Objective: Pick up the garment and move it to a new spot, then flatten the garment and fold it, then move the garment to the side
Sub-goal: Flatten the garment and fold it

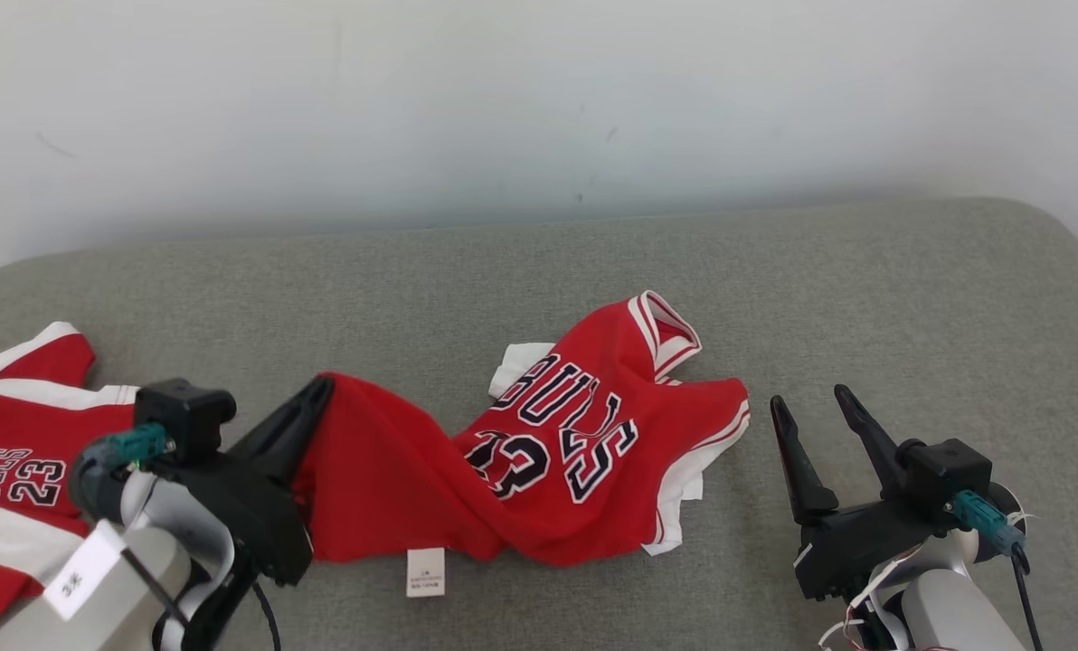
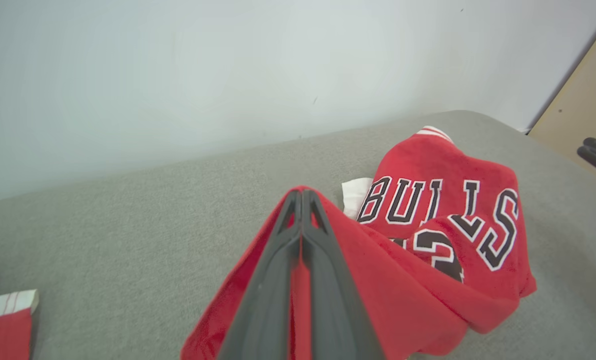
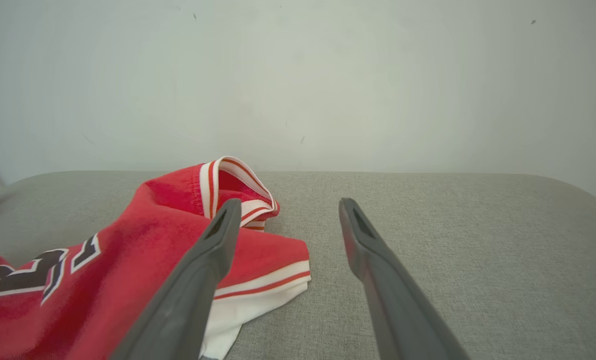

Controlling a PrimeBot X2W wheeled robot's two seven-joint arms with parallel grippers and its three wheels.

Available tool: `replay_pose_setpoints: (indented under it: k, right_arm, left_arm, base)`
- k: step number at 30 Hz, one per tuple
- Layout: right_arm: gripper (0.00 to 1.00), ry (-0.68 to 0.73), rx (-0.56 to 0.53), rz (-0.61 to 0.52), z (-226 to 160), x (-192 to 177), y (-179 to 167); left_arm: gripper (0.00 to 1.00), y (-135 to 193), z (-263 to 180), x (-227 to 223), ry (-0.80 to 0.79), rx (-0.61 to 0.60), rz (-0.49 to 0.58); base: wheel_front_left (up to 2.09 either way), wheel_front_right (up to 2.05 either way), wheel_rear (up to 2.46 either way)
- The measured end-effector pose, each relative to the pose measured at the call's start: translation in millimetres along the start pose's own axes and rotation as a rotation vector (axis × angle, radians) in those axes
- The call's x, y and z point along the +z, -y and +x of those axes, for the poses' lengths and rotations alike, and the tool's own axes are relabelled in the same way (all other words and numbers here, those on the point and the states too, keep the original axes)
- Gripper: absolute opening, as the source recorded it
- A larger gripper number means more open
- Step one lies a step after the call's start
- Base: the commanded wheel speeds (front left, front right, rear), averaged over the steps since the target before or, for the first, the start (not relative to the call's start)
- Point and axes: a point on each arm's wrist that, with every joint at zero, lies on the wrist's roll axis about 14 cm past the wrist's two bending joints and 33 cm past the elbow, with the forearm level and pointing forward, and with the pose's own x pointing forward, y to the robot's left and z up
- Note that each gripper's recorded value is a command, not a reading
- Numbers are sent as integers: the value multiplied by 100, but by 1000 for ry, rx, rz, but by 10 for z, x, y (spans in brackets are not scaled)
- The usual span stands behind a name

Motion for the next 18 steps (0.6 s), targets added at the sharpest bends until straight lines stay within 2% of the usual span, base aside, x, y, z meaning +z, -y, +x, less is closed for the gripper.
replay_pose_setpoints:
  k: [8, 18]
  right_arm:
    - [100, 1, -33, -11, -50, 15, 140]
    - [100, 21, -60, -15, -147, 97, 232]
  left_arm:
    - [0, -109, 293, 40, -1, -8, 56]
    - [0, -138, 399, 460, 46, -61, 106]
  base:
    - [0, 0, 0]
    - [0, 0, 0]
